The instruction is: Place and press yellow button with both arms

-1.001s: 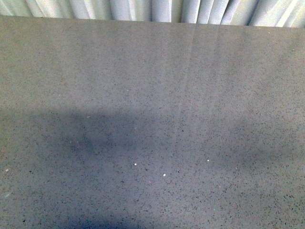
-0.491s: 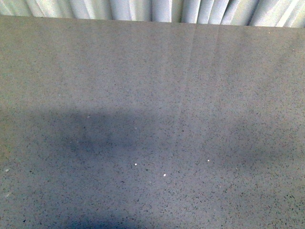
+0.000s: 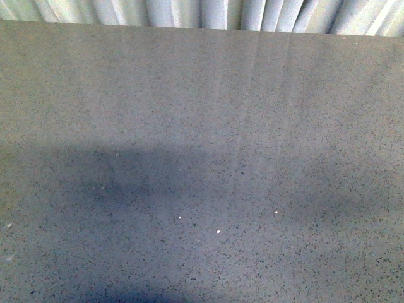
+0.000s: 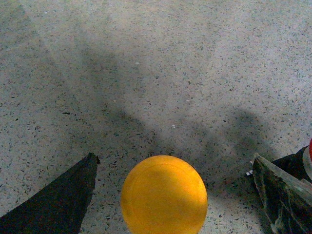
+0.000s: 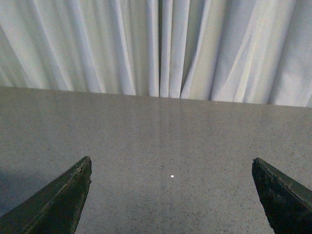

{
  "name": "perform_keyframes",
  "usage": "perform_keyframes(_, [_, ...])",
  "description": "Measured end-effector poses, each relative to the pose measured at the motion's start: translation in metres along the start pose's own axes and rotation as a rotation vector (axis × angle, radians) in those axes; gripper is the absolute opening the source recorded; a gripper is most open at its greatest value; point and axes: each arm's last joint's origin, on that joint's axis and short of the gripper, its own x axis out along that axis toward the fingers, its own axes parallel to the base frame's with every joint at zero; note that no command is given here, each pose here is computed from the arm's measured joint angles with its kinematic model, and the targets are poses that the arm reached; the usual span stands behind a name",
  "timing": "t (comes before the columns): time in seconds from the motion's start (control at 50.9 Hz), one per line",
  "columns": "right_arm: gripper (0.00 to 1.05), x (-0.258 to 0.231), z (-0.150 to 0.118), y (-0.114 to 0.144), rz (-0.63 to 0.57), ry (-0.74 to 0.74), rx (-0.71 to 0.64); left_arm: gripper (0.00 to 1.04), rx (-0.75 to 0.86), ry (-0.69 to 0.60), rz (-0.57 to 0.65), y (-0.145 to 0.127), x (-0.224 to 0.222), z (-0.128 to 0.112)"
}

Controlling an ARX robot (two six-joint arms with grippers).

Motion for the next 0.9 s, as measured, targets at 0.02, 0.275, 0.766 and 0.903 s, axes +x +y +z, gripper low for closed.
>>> perform_keyframes(0.02, [0.96,0.0,0.0,0.0,0.0,0.0,0.0,0.93,0.001,0.0,0.0,-0.0001,0.0,0.0])
perform_keyframes(0.275, [0.96,0.0,0.0,0.0,0.0,0.0,0.0,0.73,0.017,-0.002,-0.006,-0.002,0.0006,-0.0004])
perform_keyframes(0.766, [0.96,0.0,0.0,0.0,0.0,0.0,0.0,0.35,0.023,-0.004,-0.013,-0.0041,0.0011,-0.0009])
perform_keyframes(0.903, [0.96,0.0,0.0,0.0,0.0,0.0,0.0,0.35,0.02,-0.002,-0.012,-0.0025,0.0009,-0.001])
